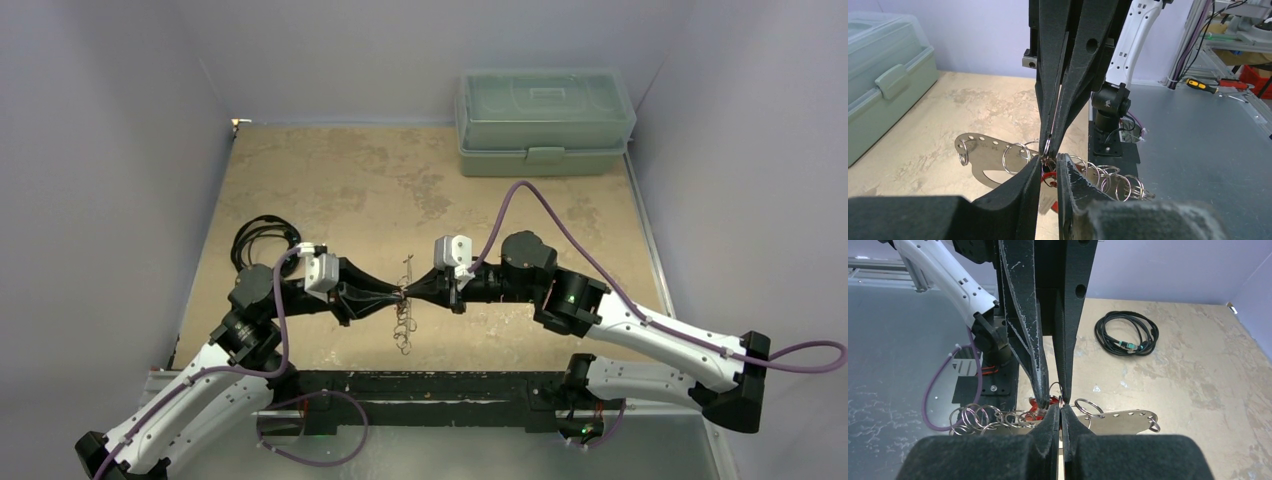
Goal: Put the keys on the keyring
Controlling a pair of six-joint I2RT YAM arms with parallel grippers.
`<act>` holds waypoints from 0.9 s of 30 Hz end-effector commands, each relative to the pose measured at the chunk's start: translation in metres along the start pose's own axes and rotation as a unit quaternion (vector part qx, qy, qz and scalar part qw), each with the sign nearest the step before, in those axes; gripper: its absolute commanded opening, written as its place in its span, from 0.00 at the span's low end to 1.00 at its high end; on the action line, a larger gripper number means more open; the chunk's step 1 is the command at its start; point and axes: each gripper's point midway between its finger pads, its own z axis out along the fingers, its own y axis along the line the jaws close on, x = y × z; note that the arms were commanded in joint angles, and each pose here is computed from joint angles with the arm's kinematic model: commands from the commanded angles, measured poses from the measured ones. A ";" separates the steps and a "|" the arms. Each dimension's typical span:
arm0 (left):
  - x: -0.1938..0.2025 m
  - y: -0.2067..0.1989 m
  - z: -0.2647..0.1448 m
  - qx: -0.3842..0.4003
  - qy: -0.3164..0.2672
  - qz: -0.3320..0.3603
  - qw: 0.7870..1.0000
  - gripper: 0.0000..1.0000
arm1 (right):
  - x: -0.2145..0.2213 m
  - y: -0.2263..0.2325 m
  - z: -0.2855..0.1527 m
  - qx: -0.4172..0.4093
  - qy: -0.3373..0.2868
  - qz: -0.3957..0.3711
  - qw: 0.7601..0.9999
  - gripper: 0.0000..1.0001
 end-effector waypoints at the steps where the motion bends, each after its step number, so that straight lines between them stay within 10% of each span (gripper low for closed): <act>1: -0.004 -0.006 0.001 0.018 -0.012 0.007 1.000 0.19 | -0.037 0.000 -0.001 -0.006 -0.049 -0.027 0.998 0.00; 18: 0.000 -0.004 0.003 0.018 -0.009 -0.007 1.000 0.22 | -0.043 0.002 -0.005 -0.010 -0.058 -0.031 0.998 0.00; 27: -0.003 -0.008 0.002 0.025 -0.013 0.000 1.000 0.00 | -0.045 0.004 -0.004 -0.016 -0.067 -0.035 0.997 0.00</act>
